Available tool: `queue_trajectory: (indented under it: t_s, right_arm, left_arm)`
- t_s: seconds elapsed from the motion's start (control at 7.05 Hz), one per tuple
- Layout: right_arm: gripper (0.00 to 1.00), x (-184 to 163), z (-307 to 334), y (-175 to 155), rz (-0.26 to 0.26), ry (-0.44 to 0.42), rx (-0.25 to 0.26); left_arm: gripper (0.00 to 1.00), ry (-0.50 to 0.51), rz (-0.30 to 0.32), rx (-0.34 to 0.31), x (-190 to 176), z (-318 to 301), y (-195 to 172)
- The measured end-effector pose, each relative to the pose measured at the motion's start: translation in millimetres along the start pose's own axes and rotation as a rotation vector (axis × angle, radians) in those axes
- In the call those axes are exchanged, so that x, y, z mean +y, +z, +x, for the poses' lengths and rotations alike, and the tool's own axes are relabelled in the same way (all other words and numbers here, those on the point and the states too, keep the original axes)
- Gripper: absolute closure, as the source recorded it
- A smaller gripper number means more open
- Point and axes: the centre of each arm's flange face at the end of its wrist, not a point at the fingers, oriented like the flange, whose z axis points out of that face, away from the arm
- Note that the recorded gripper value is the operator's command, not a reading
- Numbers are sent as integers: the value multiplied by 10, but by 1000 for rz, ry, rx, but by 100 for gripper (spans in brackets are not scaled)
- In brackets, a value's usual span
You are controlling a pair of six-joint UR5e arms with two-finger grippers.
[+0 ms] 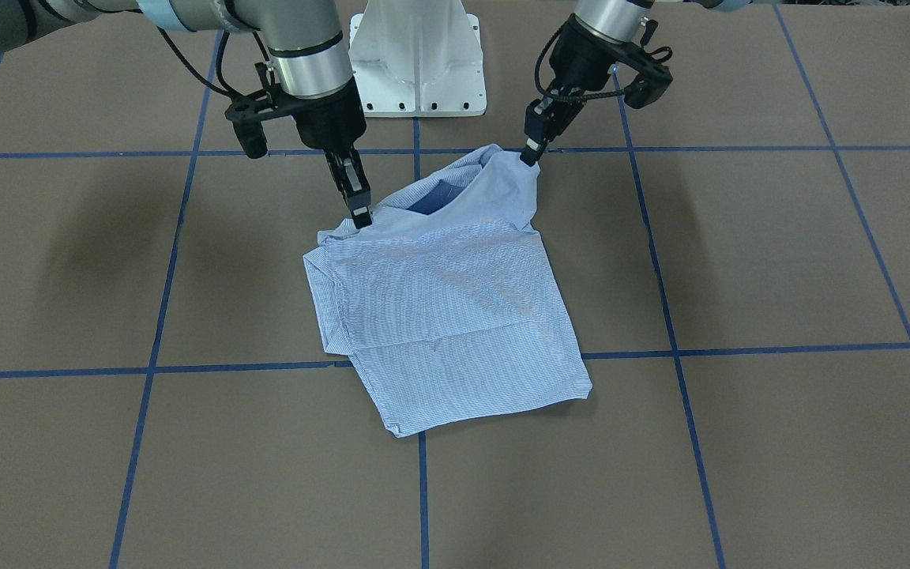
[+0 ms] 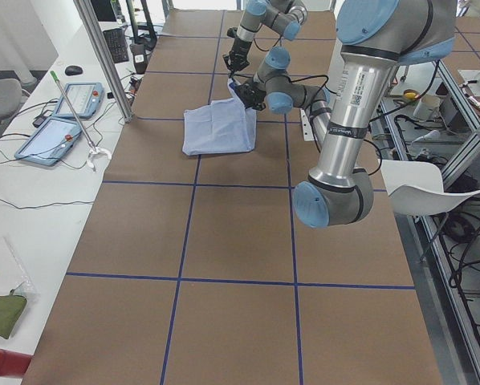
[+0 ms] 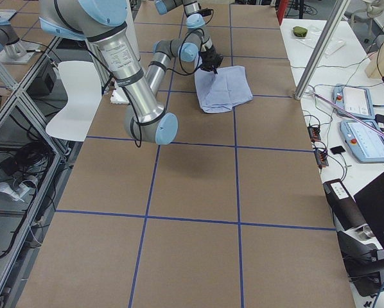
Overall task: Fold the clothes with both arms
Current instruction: 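Lift the near edge with both grippers and fold it over onto the far edge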
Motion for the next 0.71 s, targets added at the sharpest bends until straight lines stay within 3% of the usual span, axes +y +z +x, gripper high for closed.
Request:
queue_trajectory:
  t_s: [0.43, 0.71]
  right_arm:
    - [100, 76, -951, 722, -8, -11, 2]
    - [100, 32, -1261, 1104, -6, -37, -6]
  left_arm:
    - [100, 36, 103, -27, -615, 247, 499]
    - [100, 42, 145, -16, -1034, 329, 881]
